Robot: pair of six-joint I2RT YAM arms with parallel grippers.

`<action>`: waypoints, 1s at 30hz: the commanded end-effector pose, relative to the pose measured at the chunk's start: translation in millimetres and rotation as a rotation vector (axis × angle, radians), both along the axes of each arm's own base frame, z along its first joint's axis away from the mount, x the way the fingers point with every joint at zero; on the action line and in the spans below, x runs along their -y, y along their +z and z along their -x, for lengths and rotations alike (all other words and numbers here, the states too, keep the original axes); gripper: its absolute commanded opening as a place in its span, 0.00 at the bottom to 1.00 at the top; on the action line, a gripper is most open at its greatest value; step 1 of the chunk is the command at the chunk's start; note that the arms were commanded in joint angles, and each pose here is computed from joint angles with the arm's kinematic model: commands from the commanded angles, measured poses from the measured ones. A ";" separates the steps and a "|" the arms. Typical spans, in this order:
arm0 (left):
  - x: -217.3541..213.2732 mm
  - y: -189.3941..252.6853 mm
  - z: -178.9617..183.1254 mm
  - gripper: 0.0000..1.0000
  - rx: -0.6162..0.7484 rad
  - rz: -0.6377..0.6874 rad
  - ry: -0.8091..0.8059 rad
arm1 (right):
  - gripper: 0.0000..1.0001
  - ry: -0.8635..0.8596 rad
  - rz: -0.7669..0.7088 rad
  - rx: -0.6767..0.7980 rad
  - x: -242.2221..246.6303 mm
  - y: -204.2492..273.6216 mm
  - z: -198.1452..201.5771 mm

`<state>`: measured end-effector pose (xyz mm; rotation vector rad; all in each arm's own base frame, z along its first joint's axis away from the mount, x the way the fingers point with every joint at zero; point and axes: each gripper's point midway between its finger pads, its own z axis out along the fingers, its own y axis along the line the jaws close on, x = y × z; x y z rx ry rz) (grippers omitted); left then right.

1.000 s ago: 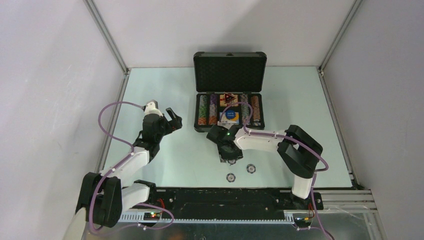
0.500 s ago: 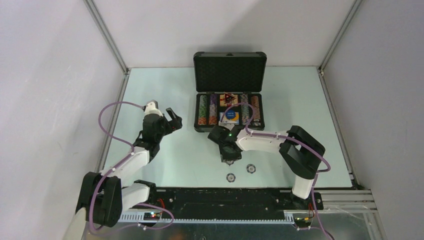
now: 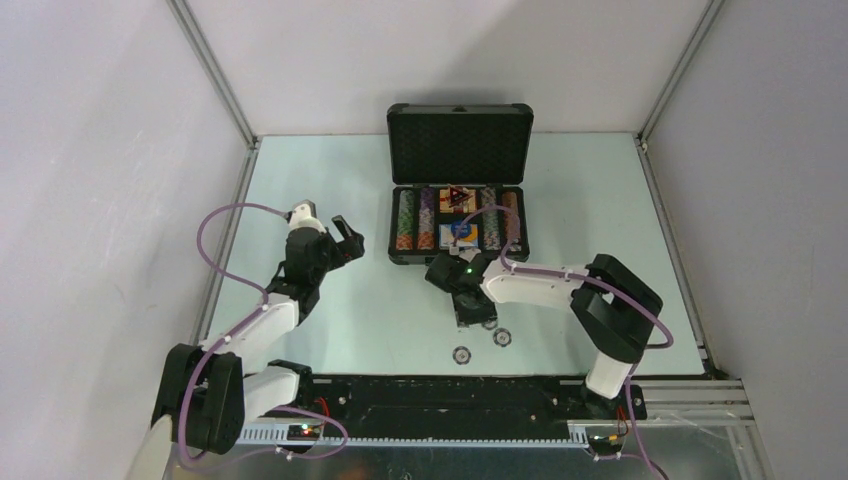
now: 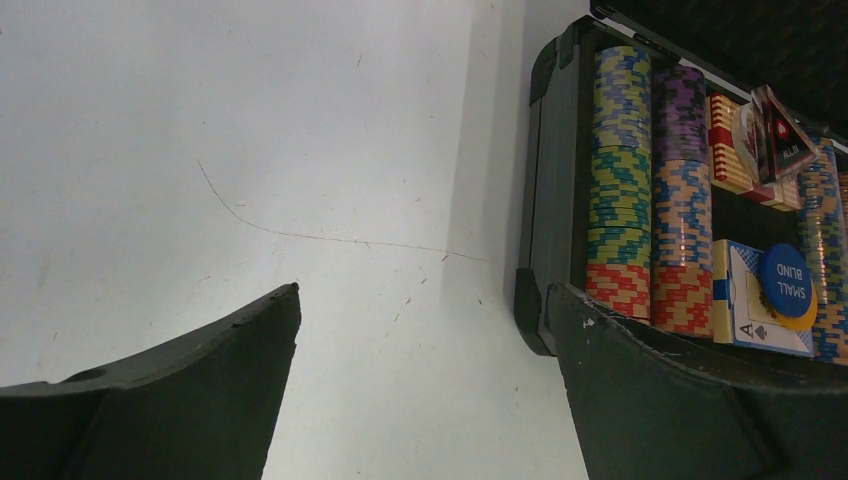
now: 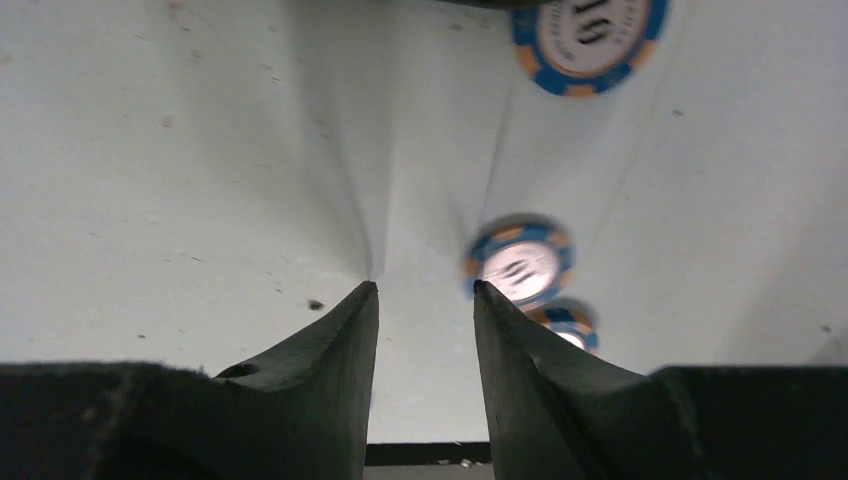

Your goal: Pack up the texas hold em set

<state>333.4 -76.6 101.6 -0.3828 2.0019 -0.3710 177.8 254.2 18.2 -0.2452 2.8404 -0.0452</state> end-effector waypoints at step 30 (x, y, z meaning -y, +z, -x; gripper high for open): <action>4.5 18.6 -11.5 0.98 0.060 -0.003 -0.016 | 0.60 -0.182 -0.089 0.016 72.7 6.1 -22.9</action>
